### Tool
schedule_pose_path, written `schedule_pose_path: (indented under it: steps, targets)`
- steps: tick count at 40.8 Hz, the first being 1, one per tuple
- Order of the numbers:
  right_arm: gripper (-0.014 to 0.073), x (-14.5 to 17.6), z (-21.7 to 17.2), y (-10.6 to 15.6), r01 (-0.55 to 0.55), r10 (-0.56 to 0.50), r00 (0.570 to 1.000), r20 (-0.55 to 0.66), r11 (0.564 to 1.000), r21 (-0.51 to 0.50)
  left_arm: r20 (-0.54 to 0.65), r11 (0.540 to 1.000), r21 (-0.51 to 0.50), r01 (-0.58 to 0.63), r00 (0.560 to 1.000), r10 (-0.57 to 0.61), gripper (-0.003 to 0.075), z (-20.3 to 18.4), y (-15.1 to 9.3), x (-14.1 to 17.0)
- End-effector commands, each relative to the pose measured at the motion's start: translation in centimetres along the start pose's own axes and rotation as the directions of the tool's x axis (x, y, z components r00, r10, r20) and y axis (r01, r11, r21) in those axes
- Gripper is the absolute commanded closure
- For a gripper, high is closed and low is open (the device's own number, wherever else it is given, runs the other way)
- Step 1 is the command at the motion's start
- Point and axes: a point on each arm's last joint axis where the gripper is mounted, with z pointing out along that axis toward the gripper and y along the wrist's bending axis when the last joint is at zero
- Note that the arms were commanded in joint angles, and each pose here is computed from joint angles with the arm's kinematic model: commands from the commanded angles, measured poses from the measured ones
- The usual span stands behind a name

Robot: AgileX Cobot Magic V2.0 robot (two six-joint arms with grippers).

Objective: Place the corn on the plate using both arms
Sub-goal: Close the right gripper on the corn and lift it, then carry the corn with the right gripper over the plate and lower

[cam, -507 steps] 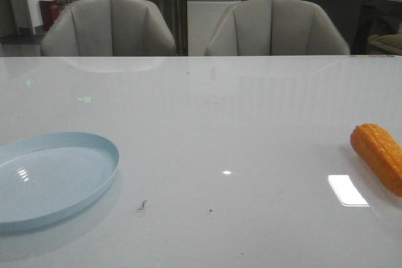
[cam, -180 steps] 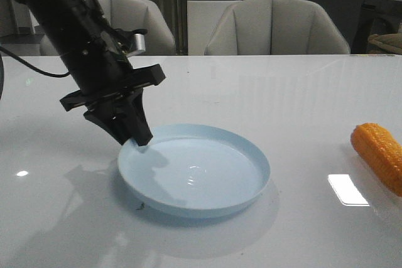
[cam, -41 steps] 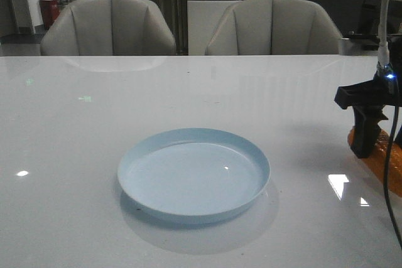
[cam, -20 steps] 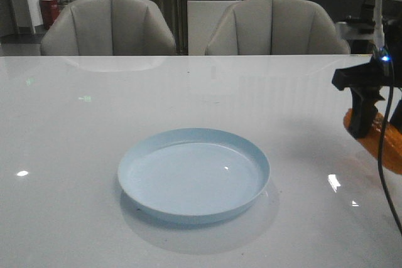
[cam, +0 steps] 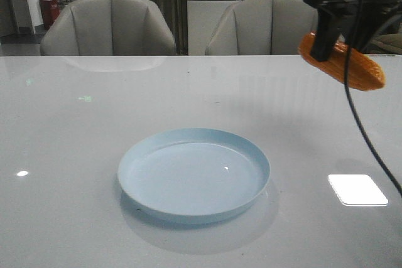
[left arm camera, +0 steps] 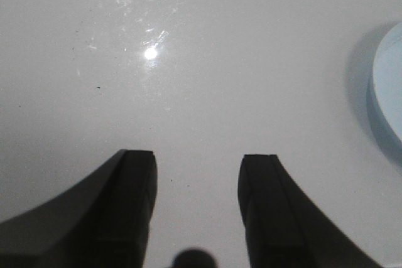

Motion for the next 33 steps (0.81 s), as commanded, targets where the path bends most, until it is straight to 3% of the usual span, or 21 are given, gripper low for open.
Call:
schedule_pose_path:
  steps: [1, 8, 13, 21, 33]
  targets:
    - [0.0529, -1.6, -3.0, 2.8, 0.106, -0.098, 0.987, 0.124, 0.993, -0.059, 0.107, 1.0, -0.006, 0.019, 0.994, -0.019, 0.0337, -0.9, 0.0, -1.4]
    - [0.0529, -1.8, -2.8, 7.7, 0.314, -0.296, 0.945, 0.139, 0.94, -0.131, 0.107, 1.0, -0.006, 0.019, 0.994, -0.019, 0.0337, -0.9, 0.0, -1.4]
    - [0.0529, -1.7, -2.1, 10.7, 0.397, -0.377, 0.916, 0.136, 0.903, -0.166, 0.107, 1.0, -0.006, 0.019, 0.994, -0.019, 0.0337, -0.9, 0.0, -1.4]
    - [0.0529, -1.4, 0.8, 13.5, 0.441, -0.435, 0.897, 0.079, 0.87, -0.219, 0.101, 1.0, -0.005, 0.019, 0.995, -0.019, 0.0337, -0.9, 0.0, -1.3]
    - [0.0476, -1.1, 5.9, 14.6, 0.394, -0.413, 0.911, -0.002, 0.869, -0.298, 0.095, 1.0, -0.003, 0.019, 0.995, -0.019, 0.0337, -0.9, 0.0, -1.3]
